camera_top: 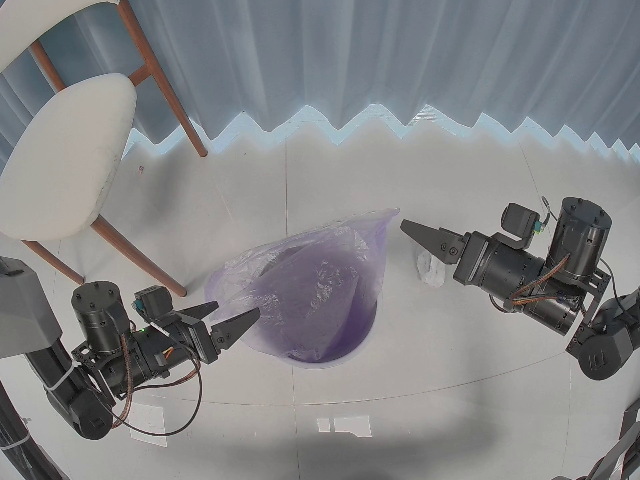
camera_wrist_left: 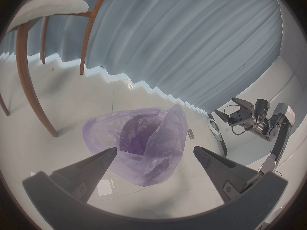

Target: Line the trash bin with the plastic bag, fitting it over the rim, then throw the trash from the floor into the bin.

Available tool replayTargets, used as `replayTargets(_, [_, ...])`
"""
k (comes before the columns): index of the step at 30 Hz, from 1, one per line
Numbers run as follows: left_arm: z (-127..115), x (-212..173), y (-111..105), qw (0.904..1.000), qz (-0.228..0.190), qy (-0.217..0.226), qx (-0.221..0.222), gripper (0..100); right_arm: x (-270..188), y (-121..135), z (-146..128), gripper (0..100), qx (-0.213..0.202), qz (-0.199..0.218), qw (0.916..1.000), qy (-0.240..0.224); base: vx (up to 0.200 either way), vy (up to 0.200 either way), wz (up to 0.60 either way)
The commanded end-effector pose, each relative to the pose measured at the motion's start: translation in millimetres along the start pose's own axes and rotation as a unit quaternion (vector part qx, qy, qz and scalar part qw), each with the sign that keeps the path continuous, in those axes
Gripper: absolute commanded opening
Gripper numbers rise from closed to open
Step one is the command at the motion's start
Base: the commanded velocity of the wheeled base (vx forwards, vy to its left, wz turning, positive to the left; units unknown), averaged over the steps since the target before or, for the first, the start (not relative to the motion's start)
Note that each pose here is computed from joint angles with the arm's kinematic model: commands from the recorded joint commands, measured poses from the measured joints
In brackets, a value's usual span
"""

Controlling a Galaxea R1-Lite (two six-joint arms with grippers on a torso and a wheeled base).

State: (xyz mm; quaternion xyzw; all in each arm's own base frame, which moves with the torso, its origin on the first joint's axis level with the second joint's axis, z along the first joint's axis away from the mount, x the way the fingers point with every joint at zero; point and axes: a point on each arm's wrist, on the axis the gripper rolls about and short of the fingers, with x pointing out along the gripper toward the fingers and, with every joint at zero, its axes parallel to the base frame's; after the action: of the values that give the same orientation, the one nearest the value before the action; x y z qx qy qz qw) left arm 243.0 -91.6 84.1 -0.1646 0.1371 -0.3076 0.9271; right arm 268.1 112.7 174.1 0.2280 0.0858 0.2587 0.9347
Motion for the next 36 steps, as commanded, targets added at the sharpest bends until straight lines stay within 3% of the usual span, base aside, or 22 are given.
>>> replayTargets(1, [-9, 8, 4, 0.9998, 0.002, 0.017, -0.006, 100, 1, 0, -2, 100, 0.0, 0.0, 1.0, 0.003, 0.0, 0.0, 0.0])
replayTargets(10, [-12, 9, -9, 0.9995, -0.021, 0.025, 0.003, 100, 1, 1, -4, 100, 0.0, 0.002, 1.0, 0.008, 0.0, 0.0, 0.0])
replayTargets(18, [4, 7, -13, 0.9995, -0.029, -0.009, 0.012, 100, 1, 4, -9, 100, 0.0, 0.007, 0.9999, 0.016, 0.0, 0.0, 0.0])
replayTargets(25, [-3, 10, -19, 0.9991, -0.041, 0.004, 0.013, 100, 1, 5, -9, 100, -0.004, 0.008, 0.9998, 0.016, 0.0, 0.0, 0.0])
replayTargets(26, [-3, 10, -19, 0.9991, -0.041, 0.004, 0.013, 0, 1, 5, -9, 100, -0.004, 0.008, 0.9998, 0.016, 0.0, 0.0, 0.0])
replayTargets(32, [-8, 5, -23, 0.9981, -0.045, 0.015, 0.04, 0, 6, 0, -14, 100, -0.001, 0.002, 0.9997, 0.024, 0.0, 0.0, 0.0])
replayTargets(36, [-38, -17, -38, 0.99, -0.074, 0.089, 0.08, 0, 9, -2, -16, 100, 0.003, -0.002, 0.9996, 0.028, 0.0, 0.0, 0.0])
